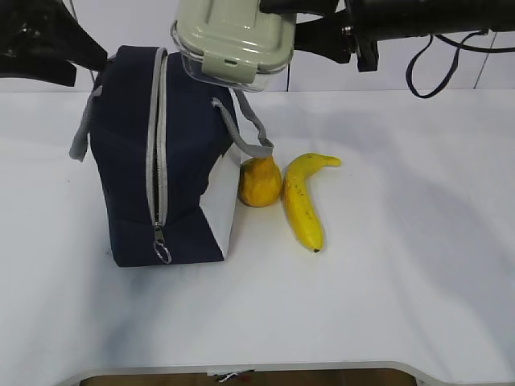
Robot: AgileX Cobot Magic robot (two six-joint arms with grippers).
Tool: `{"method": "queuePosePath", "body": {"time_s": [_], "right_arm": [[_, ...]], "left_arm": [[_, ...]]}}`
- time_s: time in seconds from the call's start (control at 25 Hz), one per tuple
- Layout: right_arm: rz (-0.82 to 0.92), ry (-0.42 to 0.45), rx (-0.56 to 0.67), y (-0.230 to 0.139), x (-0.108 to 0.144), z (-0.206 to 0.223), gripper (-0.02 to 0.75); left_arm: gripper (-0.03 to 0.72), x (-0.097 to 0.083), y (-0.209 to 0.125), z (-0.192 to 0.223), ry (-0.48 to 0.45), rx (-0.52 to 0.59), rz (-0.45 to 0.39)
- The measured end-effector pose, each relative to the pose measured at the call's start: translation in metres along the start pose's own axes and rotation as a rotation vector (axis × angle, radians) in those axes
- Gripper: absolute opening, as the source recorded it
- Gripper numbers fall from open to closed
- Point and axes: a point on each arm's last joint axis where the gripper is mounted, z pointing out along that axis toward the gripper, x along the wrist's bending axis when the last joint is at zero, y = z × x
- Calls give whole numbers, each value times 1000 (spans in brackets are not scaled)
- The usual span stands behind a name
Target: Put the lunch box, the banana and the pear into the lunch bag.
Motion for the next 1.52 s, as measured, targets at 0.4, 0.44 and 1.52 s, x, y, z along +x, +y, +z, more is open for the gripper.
{"method": "queuePosePath", "body": {"time_s": [0.4, 0.44, 1.52], "right_arm": [[-16, 12, -51, -4, 8, 20, 376], [-4, 22, -53, -6, 6, 25, 376], [-241, -215, 69, -15, -43, 58, 376]], "left_arm": [[253, 22, -5, 44, -58, 113, -93], [180, 22, -4, 45, -63, 113, -92], [3, 14, -3, 40, -209, 96, 2]]}}
